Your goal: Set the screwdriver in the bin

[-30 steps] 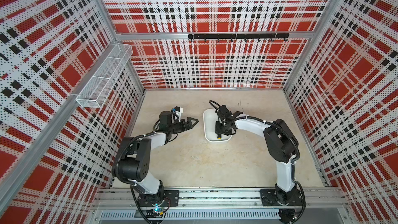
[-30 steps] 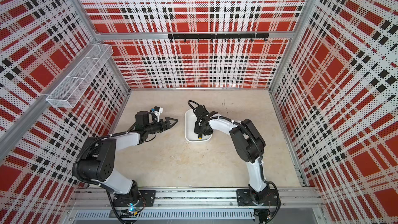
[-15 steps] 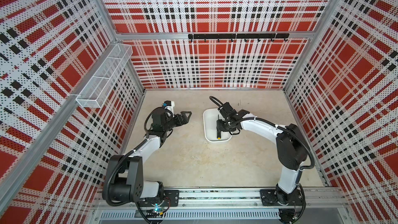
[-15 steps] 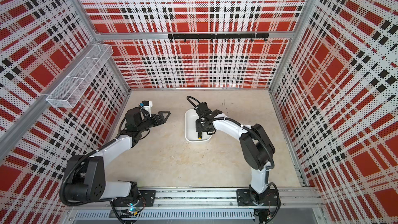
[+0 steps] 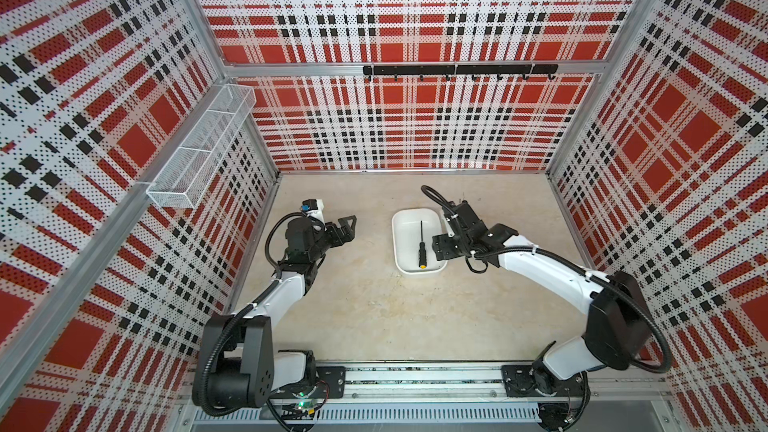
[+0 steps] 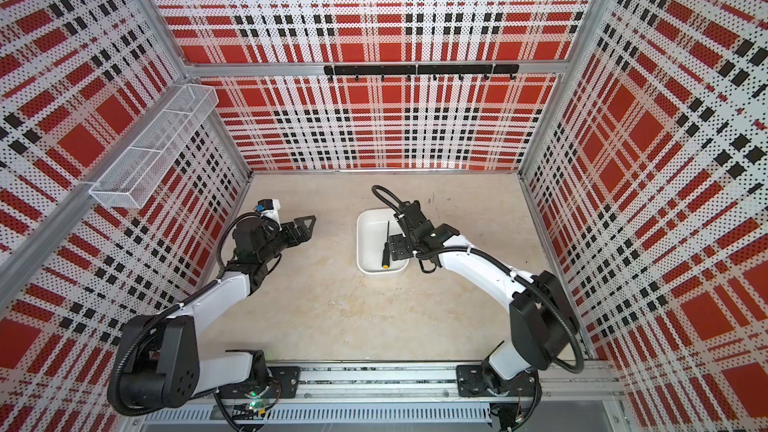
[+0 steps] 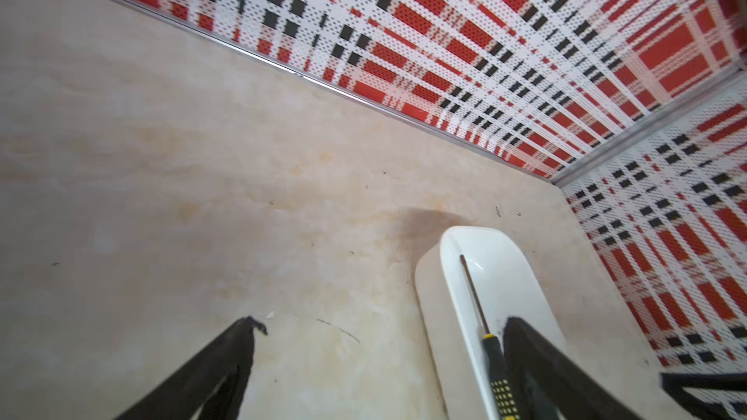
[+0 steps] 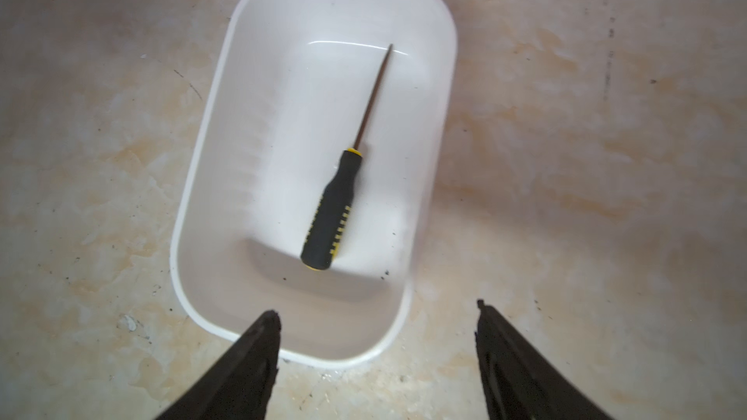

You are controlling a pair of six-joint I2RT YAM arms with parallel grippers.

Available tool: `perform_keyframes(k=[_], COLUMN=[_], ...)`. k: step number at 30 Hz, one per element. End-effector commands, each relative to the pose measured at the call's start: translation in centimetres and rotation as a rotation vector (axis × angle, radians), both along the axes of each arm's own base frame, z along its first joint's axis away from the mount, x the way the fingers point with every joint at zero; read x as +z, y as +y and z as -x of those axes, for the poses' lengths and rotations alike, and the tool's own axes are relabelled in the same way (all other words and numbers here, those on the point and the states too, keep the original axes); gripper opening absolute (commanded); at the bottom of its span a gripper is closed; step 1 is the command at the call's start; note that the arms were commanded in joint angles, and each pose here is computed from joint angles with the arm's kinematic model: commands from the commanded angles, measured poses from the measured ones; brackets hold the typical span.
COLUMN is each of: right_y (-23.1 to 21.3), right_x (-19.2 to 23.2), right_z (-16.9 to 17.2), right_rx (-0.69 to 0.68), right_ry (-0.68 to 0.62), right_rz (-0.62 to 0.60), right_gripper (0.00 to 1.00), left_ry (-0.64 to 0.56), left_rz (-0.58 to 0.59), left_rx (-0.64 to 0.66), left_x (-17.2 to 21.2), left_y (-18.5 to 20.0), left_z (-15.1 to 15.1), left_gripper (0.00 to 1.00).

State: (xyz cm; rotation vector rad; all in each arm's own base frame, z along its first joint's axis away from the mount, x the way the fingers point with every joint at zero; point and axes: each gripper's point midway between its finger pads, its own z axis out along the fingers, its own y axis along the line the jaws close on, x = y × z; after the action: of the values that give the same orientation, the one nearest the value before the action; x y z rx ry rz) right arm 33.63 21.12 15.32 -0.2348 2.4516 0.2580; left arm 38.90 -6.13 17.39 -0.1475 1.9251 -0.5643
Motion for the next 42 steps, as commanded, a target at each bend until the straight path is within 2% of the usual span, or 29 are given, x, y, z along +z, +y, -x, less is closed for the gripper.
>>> perform_keyframes(k=[1,4,7,9,14,20,28,32,34,42], right_y=[-4.3,-7.1,-9.5,-11.5,-15.0,-19.7,-24.0,-24.5,-24.7,-24.7], right_x=[2.8,3.4,3.9,4.2,4.5,3.9,3.5,2.7,1.4,0.5], right_z=[-1.7,-1.3,-0.7,-0.3,0.2,-0.4,-0.3,-0.7,-1.2,-1.9], right_rx=[-0.065,-0.063,-0.077,-0.121,-0.182,-0.323,-0.464,-0.456,-0.46,-0.449], right_ry=[-0.202,-0.321,-0.451,-0.531,-0.665,-0.714,-0.871,-0.9,-0.849,-0.829], right_rz=[0.016,0.032,0.127,0.185,0.176,0.111,0.078,0.07,0.076,0.08], right_gripper=[0.78,0.78,0.79,0.84,0.89,0.91,0.91,0.91,0.91,0.91], left_ry=[-0.17,-0.231,-0.255,-0.269,-0.349,-0.413,-0.513,-0.526,-0.525,-0.51], left_rz=[-0.126,-0.179,-0.227,-0.249,-0.305,-0.422,-0.41,-0.403,-0.401,-0.405], left_rx=[0.139,0.206,0.256,0.282,0.342,0.394,0.371,0.332,0.34,0.325], left_x=[3.1,4.0,3.9,3.7,3.5,3.0,2.2,1.5,1.2,-0.2], left_y=[3.0,4.5,5.8,6.5,8.1,9.1,8.4,7.7,7.9,7.7], left_z=[-0.1,0.5,1.0,1.3,2.6,3.9,5.2,4.8,4.7,4.0], left_gripper=[0.98,0.98,0.98,0.98,0.98,0.98,0.98,0.98,0.98,0.98])
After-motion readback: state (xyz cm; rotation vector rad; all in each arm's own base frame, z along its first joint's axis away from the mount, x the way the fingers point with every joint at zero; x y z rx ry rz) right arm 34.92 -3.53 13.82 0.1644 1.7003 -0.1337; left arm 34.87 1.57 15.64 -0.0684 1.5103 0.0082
